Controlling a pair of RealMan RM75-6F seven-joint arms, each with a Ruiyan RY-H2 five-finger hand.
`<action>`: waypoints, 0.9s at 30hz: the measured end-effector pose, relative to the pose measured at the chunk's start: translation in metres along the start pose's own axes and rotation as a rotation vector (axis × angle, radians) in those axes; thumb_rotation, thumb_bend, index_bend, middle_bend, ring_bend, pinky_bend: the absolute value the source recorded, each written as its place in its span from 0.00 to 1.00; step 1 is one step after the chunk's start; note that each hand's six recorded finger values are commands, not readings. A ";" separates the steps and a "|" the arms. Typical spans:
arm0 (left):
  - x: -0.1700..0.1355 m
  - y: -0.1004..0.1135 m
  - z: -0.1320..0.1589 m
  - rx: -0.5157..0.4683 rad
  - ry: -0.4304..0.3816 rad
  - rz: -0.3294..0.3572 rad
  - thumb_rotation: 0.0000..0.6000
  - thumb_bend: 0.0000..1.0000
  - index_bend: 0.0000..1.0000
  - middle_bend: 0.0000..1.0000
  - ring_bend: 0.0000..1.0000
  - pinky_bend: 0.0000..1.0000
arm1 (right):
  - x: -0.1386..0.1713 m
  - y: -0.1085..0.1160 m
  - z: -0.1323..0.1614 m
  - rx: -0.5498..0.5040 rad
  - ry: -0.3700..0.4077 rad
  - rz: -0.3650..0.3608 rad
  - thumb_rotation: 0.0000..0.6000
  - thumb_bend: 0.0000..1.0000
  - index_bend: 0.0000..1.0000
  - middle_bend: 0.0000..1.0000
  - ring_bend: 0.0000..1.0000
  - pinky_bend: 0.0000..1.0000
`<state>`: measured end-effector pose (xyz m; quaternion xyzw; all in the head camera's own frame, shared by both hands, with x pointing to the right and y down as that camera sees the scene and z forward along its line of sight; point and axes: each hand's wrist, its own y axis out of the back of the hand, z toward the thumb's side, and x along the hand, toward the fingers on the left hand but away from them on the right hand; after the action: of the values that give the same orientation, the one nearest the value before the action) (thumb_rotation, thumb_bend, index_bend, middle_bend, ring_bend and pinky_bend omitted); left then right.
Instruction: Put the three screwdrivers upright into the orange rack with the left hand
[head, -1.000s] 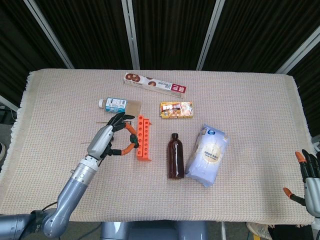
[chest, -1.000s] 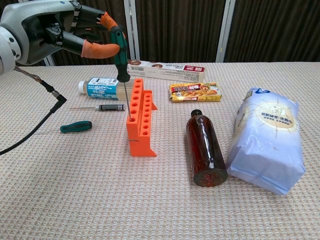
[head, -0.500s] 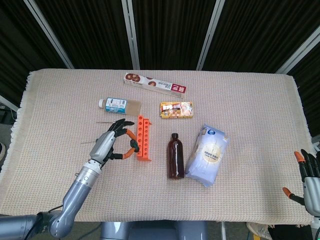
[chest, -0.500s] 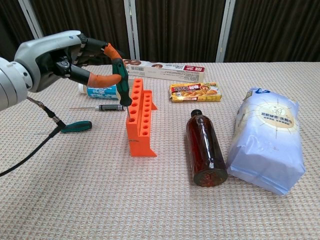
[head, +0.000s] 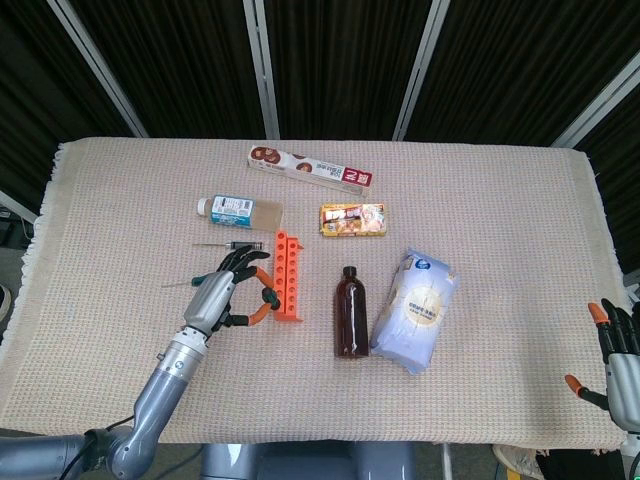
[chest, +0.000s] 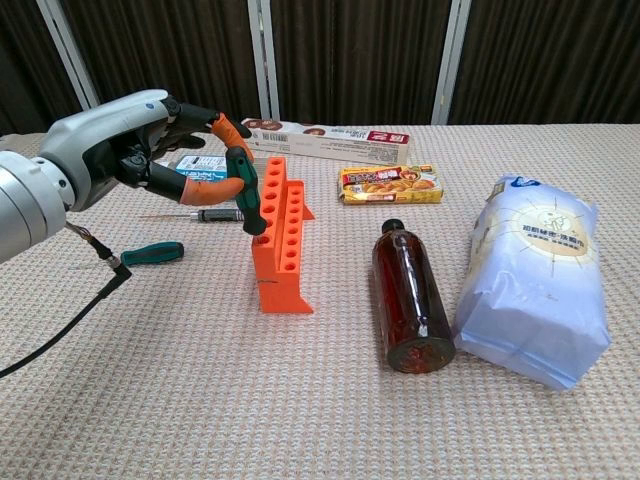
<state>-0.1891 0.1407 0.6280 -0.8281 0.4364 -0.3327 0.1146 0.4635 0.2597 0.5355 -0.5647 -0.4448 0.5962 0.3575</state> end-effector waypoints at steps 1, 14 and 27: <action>0.000 0.000 -0.001 0.002 0.001 0.001 1.00 0.41 0.63 0.13 0.00 0.00 | 0.000 -0.001 0.000 0.000 -0.001 0.004 1.00 0.00 0.00 0.00 0.00 0.00; -0.002 -0.006 -0.004 0.032 0.000 -0.015 1.00 0.35 0.29 0.00 0.00 0.00 | 0.000 -0.001 0.000 0.000 -0.005 0.005 1.00 0.00 0.00 0.00 0.00 0.00; -0.009 0.013 0.006 0.122 -0.044 0.026 1.00 0.34 0.12 0.00 0.00 0.00 | -0.001 -0.001 0.000 -0.002 -0.003 0.004 1.00 0.00 0.00 0.00 0.00 0.00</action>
<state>-0.1973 0.1399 0.6129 -0.8211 0.4234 -0.3386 0.1786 0.4634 0.2588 0.5364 -0.5650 -0.4446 0.5973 0.3553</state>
